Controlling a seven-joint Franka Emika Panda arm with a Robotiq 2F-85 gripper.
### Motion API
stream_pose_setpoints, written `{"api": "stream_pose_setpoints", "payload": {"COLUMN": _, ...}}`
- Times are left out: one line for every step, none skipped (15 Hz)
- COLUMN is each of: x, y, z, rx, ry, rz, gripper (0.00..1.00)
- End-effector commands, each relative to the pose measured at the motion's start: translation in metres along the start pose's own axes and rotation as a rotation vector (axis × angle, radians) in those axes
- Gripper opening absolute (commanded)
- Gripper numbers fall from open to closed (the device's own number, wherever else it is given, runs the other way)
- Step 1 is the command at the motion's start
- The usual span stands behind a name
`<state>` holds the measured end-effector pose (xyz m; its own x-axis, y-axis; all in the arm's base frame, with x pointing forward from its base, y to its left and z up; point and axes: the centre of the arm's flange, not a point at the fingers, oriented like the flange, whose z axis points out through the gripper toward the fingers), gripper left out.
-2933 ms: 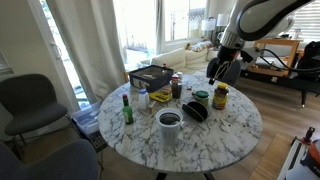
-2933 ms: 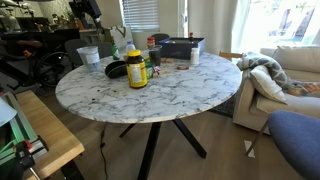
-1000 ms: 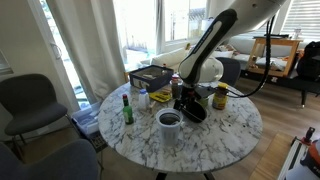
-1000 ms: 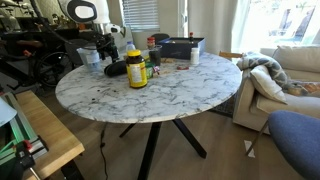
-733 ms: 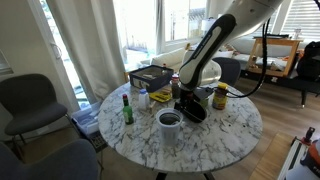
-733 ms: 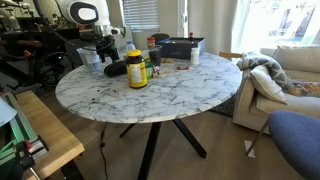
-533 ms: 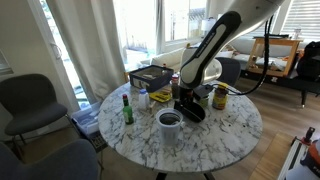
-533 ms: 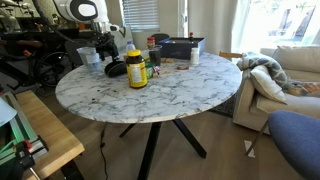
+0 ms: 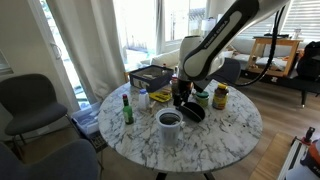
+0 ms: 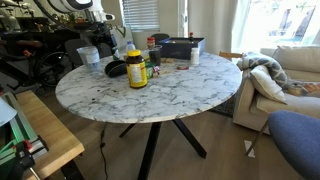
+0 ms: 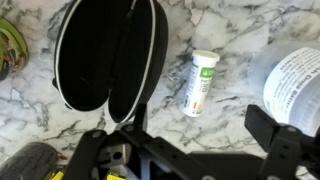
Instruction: Put the white object in the grey cup
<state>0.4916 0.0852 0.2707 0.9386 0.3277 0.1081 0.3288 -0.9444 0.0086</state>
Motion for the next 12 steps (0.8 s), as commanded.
{"api": "stream_pose_setpoints", "payload": {"x": 0.001, "y": 0.007, "z": 0.017, "rx": 0.027, "ry": 0.017, "rz": -0.042, "gripper": 1.00}}
{"api": "stream_pose_setpoints", "payload": {"x": 0.002, "y": 0.011, "z": 0.023, "rx": 0.030, "ry": 0.025, "rz": -0.048, "gripper": 0.99}}
{"api": "stream_pose_setpoints", "payload": {"x": 0.003, "y": 0.015, "z": 0.028, "rx": 0.034, "ry": 0.032, "rz": -0.051, "gripper": 0.96}}
{"api": "stream_pose_setpoints", "payload": {"x": 0.004, "y": 0.020, "z": 0.034, "rx": 0.037, "ry": 0.037, "rz": -0.050, "gripper": 0.94}}
{"api": "stream_pose_setpoints", "payload": {"x": 0.005, "y": 0.024, "z": 0.039, "rx": 0.041, "ry": 0.043, "rz": -0.050, "gripper": 0.87}}
{"api": "stream_pose_setpoints", "payload": {"x": 0.006, "y": 0.027, "z": 0.045, "rx": 0.057, "ry": 0.045, "rz": -0.052, "gripper": 0.87}}
{"api": "stream_pose_setpoints", "payload": {"x": 0.007, "y": 0.029, "z": 0.050, "rx": 0.066, "ry": 0.048, "rz": -0.055, "gripper": 0.72}}
{"api": "stream_pose_setpoints", "payload": {"x": 0.009, "y": 0.030, "z": 0.054, "rx": 0.076, "ry": 0.053, "rz": -0.071, "gripper": 0.61}}
{"api": "stream_pose_setpoints", "payload": {"x": 0.011, "y": 0.029, "z": 0.057, "rx": 0.077, "ry": 0.054, "rz": -0.082, "gripper": 0.53}}
{"api": "stream_pose_setpoints", "payload": {"x": 0.013, "y": 0.027, "z": 0.057, "rx": 0.071, "ry": 0.057, "rz": -0.097, "gripper": 0.52}}
{"api": "stream_pose_setpoints", "payload": {"x": 0.015, "y": 0.026, "z": 0.057, "rx": 0.073, "ry": 0.057, "rz": -0.109, "gripper": 0.50}}
{"api": "stream_pose_setpoints", "payload": {"x": 0.015, "y": 0.022, "z": 0.056, "rx": 0.064, "ry": 0.051, "rz": -0.116, "gripper": 0.52}}
